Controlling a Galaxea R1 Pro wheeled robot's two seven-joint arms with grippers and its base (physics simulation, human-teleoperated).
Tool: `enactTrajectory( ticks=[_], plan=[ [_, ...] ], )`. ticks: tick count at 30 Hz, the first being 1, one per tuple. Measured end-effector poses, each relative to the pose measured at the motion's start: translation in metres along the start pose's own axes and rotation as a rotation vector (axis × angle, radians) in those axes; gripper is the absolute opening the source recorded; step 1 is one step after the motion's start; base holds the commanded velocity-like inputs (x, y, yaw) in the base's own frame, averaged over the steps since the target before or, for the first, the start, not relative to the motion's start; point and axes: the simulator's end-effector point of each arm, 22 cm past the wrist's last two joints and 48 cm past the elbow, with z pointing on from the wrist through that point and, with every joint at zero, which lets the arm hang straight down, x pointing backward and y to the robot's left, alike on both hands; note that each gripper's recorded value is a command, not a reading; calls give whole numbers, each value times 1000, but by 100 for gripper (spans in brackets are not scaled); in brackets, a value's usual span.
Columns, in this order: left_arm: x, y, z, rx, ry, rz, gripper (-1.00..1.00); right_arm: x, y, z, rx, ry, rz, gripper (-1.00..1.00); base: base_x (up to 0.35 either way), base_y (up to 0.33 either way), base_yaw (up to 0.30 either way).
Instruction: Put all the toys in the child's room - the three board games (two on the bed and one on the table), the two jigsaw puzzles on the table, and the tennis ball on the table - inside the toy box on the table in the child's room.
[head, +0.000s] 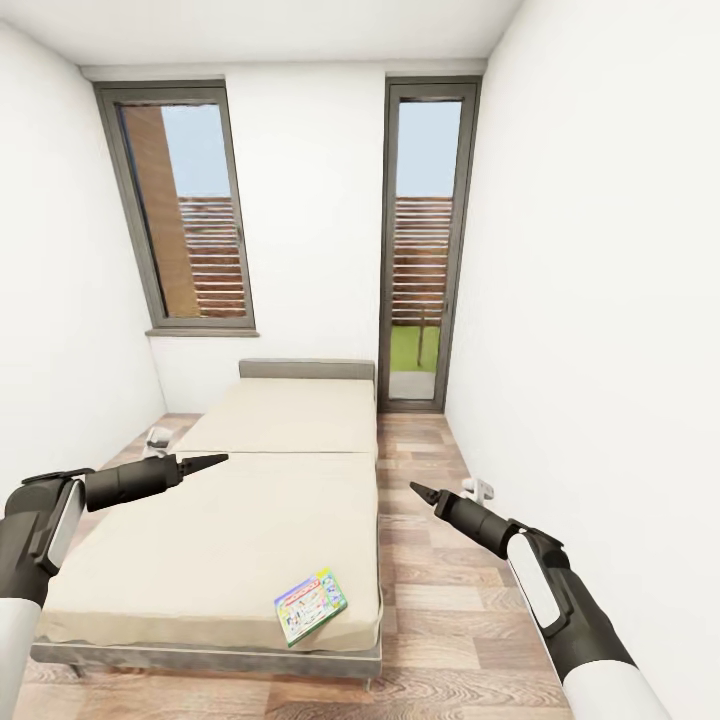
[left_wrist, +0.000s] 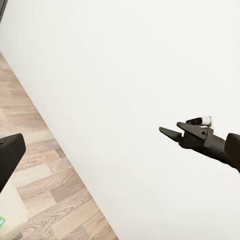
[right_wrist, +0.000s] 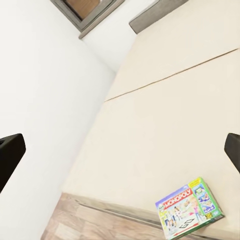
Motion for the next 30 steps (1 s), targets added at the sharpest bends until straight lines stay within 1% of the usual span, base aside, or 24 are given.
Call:
enactTrajectory(
  ticks=[30],
  plan=[
    [0, 0, 0, 0, 1, 0, 100, 1, -2, 0, 6, 1, 2, 100, 0, 0, 0]
  ],
)
